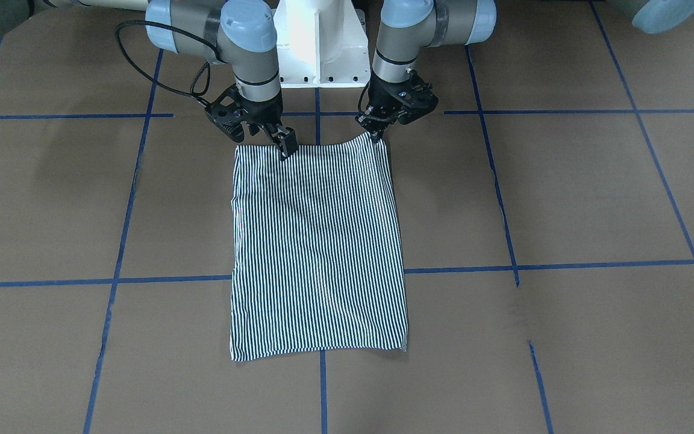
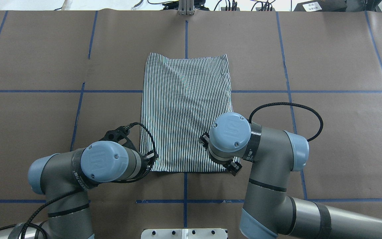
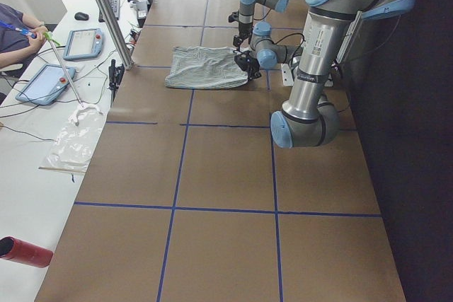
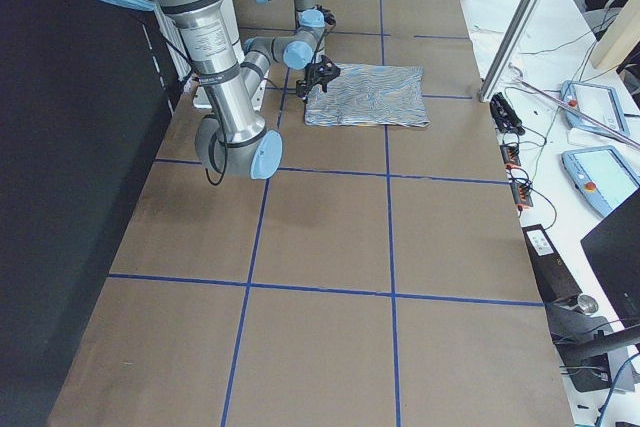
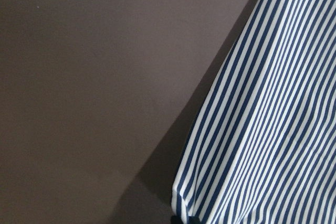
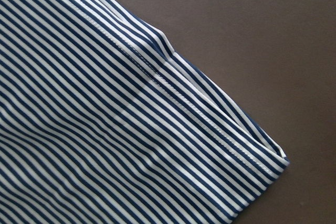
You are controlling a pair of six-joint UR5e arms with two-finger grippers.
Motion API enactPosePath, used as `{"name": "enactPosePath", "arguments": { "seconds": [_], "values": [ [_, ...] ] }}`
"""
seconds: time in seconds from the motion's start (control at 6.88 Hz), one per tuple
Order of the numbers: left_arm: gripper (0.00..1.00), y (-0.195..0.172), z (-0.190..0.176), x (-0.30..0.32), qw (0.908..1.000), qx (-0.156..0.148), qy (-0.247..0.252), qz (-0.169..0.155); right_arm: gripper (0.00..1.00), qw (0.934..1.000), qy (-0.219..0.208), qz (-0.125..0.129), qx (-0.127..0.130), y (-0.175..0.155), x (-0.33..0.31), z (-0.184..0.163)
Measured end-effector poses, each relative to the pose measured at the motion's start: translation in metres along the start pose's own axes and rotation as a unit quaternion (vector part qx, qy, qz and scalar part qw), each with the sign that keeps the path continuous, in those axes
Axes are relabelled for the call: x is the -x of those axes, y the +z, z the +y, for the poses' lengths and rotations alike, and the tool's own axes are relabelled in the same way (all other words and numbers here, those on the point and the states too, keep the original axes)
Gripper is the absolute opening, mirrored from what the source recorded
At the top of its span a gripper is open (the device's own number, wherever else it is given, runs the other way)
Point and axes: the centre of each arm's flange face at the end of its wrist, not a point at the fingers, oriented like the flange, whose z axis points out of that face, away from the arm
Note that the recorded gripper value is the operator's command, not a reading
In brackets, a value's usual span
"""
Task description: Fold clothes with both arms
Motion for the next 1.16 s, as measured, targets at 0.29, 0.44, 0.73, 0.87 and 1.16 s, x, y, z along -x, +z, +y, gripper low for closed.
{"name": "enactPosePath", "arguments": {
  "seconds": [0.29, 0.44, 0.73, 0.87, 1.16],
  "values": [
    [0.00, 0.000, 0.000, 0.000, 1.0000, 0.001, 0.000, 0.000, 1.00, 0.9998, -0.002, 0.014, -0.014, 0.023, -0.001, -0.002],
    [0.00, 0.000, 0.000, -0.001, 1.0000, 0.000, 0.000, 0.001, 1.00, 0.9998, -0.004, 0.012, -0.013, 0.032, 0.000, -0.002],
    [0.00, 0.000, 0.000, -0.001, 1.0000, 0.000, 0.000, 0.001, 1.00, 0.9999, -0.004, 0.006, -0.008, 0.042, -0.001, 0.002],
    [0.00, 0.000, 0.000, -0.001, 1.0000, 0.000, 0.000, 0.001, 1.00, 0.9999, -0.004, 0.008, -0.008, 0.044, -0.002, 0.003],
    [0.00, -0.001, 0.000, -0.001, 1.0000, 0.000, 0.000, 0.001, 1.00, 0.9998, -0.002, 0.015, -0.011, 0.045, -0.005, 0.002]
  ]
}}
